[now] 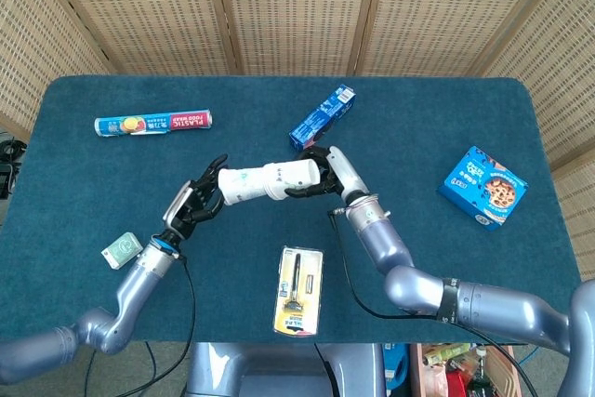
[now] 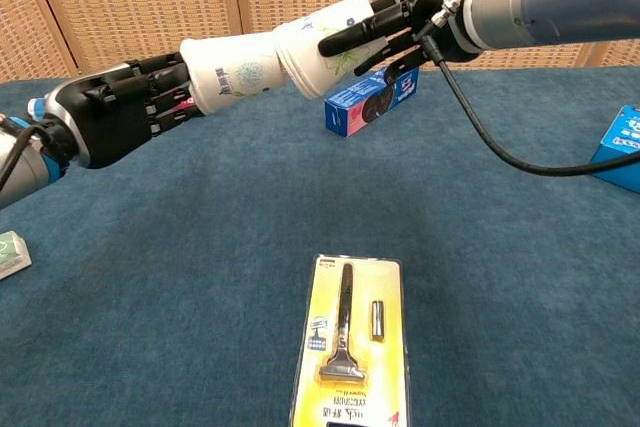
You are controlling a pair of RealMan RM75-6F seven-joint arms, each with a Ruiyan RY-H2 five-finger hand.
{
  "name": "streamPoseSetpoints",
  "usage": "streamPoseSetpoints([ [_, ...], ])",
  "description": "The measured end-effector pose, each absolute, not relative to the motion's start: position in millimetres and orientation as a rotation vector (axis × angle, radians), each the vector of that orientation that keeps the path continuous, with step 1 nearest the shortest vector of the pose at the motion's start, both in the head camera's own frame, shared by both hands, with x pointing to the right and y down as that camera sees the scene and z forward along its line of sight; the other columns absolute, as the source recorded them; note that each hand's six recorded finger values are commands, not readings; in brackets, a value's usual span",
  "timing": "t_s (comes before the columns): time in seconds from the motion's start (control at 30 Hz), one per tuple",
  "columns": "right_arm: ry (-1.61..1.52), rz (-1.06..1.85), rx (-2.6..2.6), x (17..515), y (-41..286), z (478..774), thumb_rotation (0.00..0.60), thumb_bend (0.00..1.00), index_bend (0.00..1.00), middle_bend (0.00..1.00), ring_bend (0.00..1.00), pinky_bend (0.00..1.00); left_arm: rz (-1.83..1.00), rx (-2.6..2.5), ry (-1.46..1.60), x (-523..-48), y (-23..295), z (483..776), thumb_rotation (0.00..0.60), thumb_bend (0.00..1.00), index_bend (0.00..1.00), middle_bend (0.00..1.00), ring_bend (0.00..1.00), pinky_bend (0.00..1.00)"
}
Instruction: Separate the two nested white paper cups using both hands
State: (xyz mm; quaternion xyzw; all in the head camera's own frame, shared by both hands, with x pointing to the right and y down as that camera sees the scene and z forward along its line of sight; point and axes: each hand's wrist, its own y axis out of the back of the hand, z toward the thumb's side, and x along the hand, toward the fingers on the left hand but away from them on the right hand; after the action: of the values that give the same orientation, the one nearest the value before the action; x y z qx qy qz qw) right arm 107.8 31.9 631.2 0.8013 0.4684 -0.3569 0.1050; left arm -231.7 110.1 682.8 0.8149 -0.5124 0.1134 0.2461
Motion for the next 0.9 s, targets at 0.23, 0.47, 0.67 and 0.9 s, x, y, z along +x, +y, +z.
streamPoseSetpoints([
  [0.23,1.397,-1.076,2.351,120.3,36.3,628.6,0.6,0.25,0.79,0.66,0.51,0.72,0.42,2.275,-1.441,-258.7,113.6,675.4,0.6,0.42,0.66,0.0,0.0,0.0],
  [0.47,1.405,-1.113,2.334,135.0,45.1,631.3,0.6,0.25,0.79,0.66,0.51,0.72,0.615,2.359,-1.499,-288.7,111.7,667.2,0.6,0.42,0.66,0.0,0.0,0.0],
  [0.67,1.416,-1.166,2.35,143.6,50.2,632.0,0.6,0.25,0.79,0.65,0.51,0.72,0.807,2.444,-1.522,-303.6,109.3,661.6,0.6,0.42,0.66,0.0,0.0,0.0],
  [0.9,1.443,-1.388,2.426,162.4,57.5,637.7,0.6,0.25,0.79,0.65,0.51,0.72,1.156,2.62,-1.486,-312.6,99.5,651.7,0.6,0.42,0.66,0.0,0.0,0.0],
])
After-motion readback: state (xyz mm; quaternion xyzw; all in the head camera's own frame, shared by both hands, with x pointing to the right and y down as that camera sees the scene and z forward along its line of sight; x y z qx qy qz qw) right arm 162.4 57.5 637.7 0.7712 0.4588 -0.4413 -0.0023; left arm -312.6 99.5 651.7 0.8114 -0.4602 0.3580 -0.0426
